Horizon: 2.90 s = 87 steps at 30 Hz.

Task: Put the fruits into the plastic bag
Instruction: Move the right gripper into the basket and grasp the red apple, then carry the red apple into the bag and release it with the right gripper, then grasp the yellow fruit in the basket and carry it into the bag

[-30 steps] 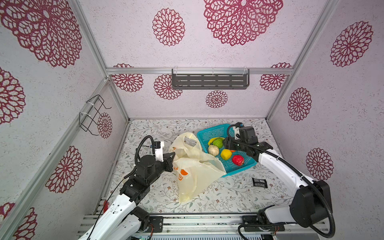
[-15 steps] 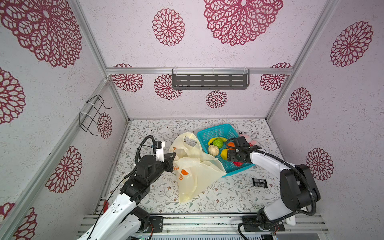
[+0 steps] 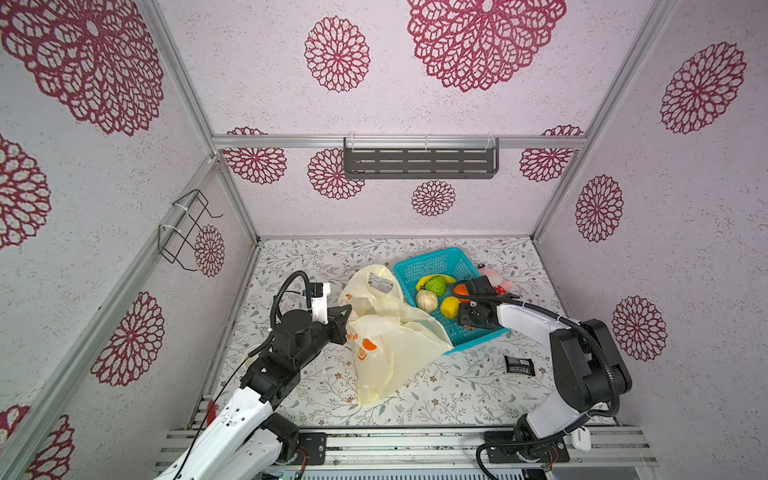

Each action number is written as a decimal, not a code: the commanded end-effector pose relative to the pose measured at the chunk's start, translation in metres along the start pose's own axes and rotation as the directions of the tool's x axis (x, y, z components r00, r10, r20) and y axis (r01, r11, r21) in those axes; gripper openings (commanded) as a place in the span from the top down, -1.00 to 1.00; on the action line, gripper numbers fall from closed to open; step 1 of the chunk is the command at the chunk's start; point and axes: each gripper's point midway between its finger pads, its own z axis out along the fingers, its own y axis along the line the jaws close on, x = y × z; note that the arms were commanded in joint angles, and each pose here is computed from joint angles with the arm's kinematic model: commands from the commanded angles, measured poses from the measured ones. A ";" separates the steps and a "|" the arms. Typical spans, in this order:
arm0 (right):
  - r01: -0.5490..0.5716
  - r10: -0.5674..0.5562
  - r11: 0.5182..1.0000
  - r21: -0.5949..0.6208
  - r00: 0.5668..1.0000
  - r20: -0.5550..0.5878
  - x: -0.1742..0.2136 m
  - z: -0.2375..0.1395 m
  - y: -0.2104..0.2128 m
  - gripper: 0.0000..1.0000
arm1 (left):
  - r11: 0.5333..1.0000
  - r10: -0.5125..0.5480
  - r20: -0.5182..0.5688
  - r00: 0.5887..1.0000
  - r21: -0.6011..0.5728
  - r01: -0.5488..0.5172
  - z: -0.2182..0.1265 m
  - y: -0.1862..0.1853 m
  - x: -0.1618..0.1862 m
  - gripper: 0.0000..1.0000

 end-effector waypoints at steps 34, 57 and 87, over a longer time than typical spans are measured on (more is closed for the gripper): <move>0.522 -0.700 0.541 -0.660 0.714 -0.009 0.126 -0.079 0.221 -0.04 | 0.999 0.033 0.021 0.999 -0.012 -0.032 0.006 -0.006 -0.010 1.00; 0.557 -0.380 0.722 -0.410 0.815 0.438 -0.006 -0.160 0.203 -0.70 | 0.997 0.073 -0.028 0.997 0.002 -0.073 0.014 -0.013 -0.001 1.00; -0.076 0.087 0.988 -0.131 0.993 0.077 -0.046 0.026 0.042 -0.63 | 0.989 0.145 -0.042 0.989 0.012 -0.144 0.022 -0.015 0.007 1.00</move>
